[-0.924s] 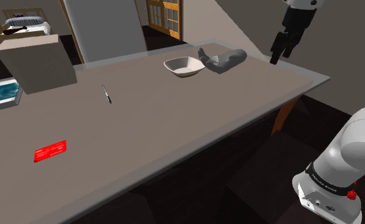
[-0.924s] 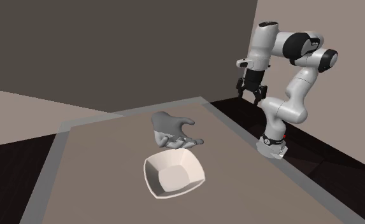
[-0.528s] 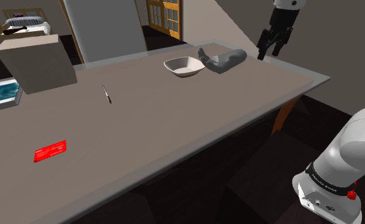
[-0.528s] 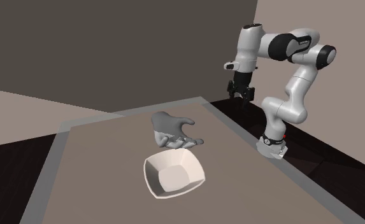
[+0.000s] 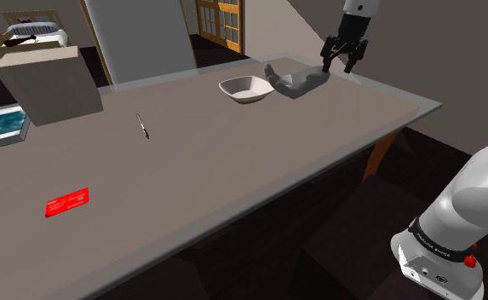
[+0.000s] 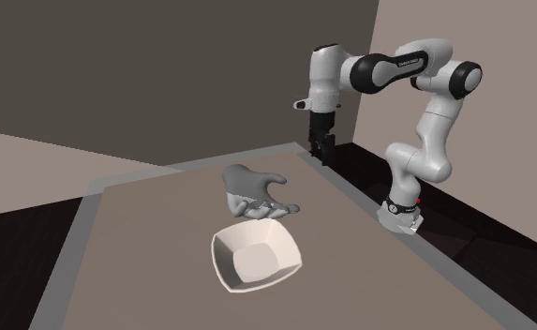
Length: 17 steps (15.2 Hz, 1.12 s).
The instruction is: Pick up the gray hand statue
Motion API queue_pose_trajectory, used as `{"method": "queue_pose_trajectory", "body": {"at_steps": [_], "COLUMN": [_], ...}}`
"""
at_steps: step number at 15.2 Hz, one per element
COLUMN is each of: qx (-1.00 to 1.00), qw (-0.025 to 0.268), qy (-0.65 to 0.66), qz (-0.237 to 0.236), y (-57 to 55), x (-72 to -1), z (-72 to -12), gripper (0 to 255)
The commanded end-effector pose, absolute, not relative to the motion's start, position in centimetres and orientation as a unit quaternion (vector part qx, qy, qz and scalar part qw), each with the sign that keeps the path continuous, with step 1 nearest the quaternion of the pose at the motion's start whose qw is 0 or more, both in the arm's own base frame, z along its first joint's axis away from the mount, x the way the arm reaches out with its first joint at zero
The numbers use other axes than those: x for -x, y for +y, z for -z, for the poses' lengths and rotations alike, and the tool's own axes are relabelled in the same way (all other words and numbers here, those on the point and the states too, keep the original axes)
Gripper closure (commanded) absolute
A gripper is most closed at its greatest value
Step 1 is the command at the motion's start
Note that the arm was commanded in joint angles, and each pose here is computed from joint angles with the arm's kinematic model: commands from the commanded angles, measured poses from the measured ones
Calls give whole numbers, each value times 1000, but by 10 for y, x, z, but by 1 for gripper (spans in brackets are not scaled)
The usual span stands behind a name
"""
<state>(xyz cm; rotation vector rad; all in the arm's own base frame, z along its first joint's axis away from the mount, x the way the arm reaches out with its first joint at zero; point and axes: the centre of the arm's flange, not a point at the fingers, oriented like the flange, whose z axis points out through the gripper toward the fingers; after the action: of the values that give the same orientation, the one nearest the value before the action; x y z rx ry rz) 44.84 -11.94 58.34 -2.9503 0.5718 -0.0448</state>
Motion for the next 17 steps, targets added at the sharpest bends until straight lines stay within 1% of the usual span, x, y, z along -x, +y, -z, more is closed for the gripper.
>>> {"method": "queue_pose_trajectory", "body": {"at_steps": [1,12,17], "qx": [973,920,917], "qw": [81,149,151], "qy": [218,362,368], "qz": [14,6,5], "y": [-138,-251,-256], "x": [-472,-565,-568], "z": [-578,-534,-510], "gripper": [0,0,0]}}
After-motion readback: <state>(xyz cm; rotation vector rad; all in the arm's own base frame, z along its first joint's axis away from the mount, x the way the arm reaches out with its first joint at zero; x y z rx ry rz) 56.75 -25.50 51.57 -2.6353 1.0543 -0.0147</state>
